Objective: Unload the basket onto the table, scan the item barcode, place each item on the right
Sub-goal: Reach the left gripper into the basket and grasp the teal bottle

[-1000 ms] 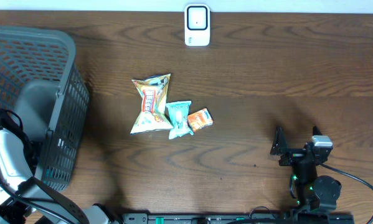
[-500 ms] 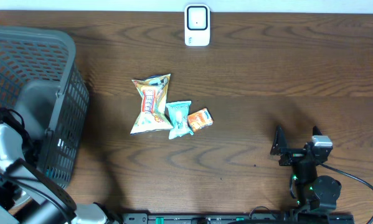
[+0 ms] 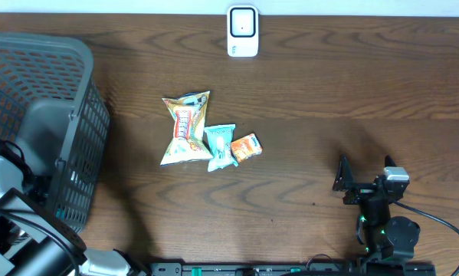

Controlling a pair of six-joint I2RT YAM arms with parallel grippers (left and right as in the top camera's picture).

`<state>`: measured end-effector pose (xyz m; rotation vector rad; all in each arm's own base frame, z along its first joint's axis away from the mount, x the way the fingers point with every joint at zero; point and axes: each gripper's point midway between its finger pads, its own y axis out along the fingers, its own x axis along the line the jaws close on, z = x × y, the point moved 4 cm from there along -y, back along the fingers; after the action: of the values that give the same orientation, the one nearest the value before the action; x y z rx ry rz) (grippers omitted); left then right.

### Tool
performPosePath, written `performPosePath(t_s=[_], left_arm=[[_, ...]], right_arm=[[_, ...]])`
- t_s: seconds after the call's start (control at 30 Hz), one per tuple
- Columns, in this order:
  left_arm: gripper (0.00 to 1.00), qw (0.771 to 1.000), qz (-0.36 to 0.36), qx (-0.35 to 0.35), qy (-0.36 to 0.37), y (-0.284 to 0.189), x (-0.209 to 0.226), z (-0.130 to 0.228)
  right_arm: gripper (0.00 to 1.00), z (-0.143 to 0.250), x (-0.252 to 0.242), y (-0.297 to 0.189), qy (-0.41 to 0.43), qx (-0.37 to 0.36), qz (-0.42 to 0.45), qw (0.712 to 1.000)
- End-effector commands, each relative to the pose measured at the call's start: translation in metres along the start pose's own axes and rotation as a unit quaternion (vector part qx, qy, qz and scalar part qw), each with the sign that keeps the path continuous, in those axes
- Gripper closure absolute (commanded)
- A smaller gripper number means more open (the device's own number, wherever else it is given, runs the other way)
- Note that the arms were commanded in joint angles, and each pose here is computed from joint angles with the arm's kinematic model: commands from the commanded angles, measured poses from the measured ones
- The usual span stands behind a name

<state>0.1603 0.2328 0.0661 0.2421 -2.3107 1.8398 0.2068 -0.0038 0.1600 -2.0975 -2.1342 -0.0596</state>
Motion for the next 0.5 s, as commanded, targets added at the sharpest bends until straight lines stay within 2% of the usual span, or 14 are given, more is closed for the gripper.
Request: performPosePath(t_s=[0.0,0.1,0.47], left_arm=[[0.01,0.995,-0.012,0.096,0.022,0.045,0.004,0.045],[0.05,0.992,0.025,0.119,0.019,0.050,-0.008,0.054],[0.08,0.991,0.062,0.111,0.053,0.044,-0.033,0.065]], right_arm=[[0.01,0.001,0.000,0.000,0.004,0.003,0.000,1.000],[0.01,0.001,0.000,0.000,0.004,0.003,0.000,1.000],[0.01,0.001,0.000,0.000,0.004,0.003,0.000,1.000]])
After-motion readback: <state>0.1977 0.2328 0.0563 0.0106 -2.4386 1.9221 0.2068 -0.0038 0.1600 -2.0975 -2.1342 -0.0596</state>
